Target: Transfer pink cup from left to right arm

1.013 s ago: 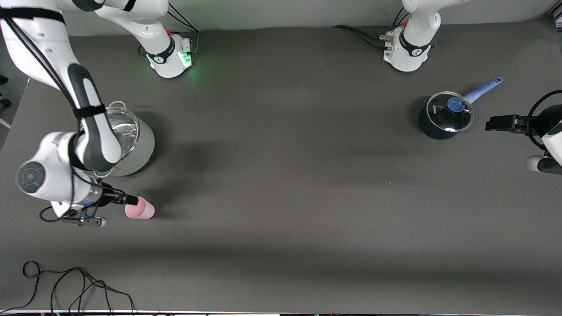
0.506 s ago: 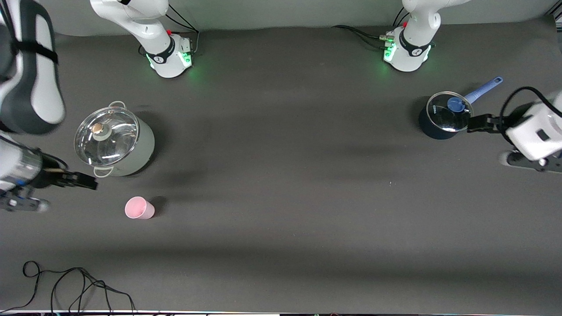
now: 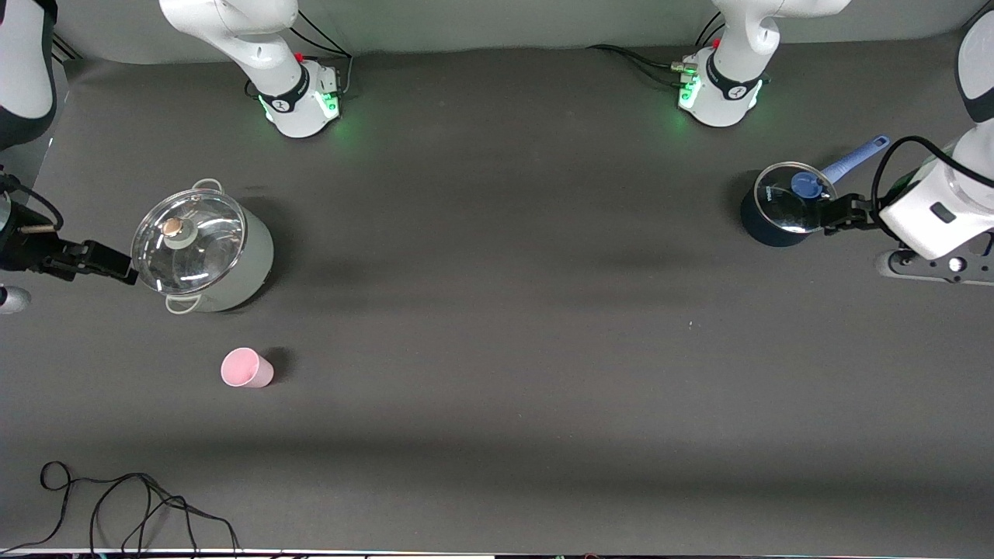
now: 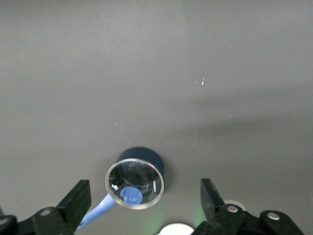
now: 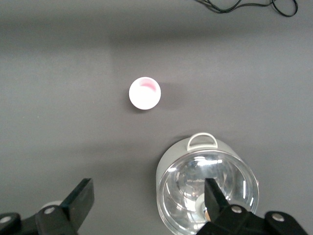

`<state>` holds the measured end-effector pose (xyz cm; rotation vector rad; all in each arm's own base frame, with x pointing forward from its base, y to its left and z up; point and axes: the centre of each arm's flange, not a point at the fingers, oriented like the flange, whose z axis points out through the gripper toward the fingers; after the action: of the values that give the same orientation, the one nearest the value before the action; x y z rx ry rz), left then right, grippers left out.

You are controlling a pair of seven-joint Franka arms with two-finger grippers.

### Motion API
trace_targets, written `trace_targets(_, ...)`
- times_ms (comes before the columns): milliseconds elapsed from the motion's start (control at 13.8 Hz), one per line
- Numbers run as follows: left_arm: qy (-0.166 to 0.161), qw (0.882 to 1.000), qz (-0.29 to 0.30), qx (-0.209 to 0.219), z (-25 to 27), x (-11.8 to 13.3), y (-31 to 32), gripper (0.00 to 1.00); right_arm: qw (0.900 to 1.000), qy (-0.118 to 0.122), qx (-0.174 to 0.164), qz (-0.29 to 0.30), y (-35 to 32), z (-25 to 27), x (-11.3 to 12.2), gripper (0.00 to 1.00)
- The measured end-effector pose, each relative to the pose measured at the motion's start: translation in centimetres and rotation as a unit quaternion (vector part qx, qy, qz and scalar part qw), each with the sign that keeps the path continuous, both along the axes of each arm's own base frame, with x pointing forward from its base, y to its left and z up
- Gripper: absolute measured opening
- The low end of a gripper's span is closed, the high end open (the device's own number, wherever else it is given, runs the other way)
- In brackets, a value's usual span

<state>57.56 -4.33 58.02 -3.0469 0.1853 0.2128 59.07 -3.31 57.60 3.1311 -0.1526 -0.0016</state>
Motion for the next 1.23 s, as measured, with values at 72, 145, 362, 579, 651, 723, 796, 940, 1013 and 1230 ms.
trace_targets(72, -0.01, 1.0, 0.0, -0.003, -0.4, -0.4, 0.2, 1.0, 1.0, -0.001, 0.0, 0.001, 0.1, 0.3, -0.2, 1.0)
trace_targets(145, -0.019, 1.0, -0.001, -0.009, -0.9, -1.0, 0.2, 1.0, 1.0, -0.003, 0.0, 0.001, 0.1, 0.7, -0.5, 1.0)
trace_targets(362, -0.044, 0.999, -0.005, -0.027, -1.6, -2.3, 0.8, 1.0, 1.0, 0.001, 0.002, 0.023, -0.1, 1.5, -2.2, 1.0)
trace_targets(579, -0.055, 0.997, -0.036, -0.031, -1.4, -2.4, 3.7, 1.0, 0.999, 0.0, 0.003, 0.039, -0.1, 1.4, -2.8, 1.0)
trace_targets(651, -0.055, 0.997, -0.037, -0.033, -1.4, -2.4, 5.2, 1.0, 0.999, -0.011, 0.002, 0.038, -0.3, 1.4, -2.6, 1.0)
trace_targets(723, -0.055, 0.997, -0.035, -0.034, -1.3, -2.5, 6.2, 1.0, 0.999, -0.023, 0.0, 0.036, -0.5, 1.4, -2.3, 1.0)
trace_targets(796, -0.056, 0.997, -0.034, -0.034, -1.2, -2.5, 6.5, 1.0, 0.999, -0.03, 0.0, 0.034, -0.8, 1.2, -2.1, 1.0)
trace_targets(940, -0.062, 0.997, -0.031, -0.034, -0.7, -2.4, 5.8, 1.0, 0.999, -0.033, -0.001, 0.031, -1.1, 0.9, -1.9, 1.0)
trace_targets(1013, -0.068, 0.997, -0.023, -0.033, -0.2, -2.2, 5.0, 1.0, 0.999, -0.033, -0.001, 0.03, -1.2, 0.8, -1.9, 1.0)
trace_targets(1230, -0.086, 0.996, -0.002, -0.031, 1.2, -1.6, 2.9, 1.0, 0.999, -0.033, -0.001, 0.024, -1.0, 0.9, -1.9, 1.0)
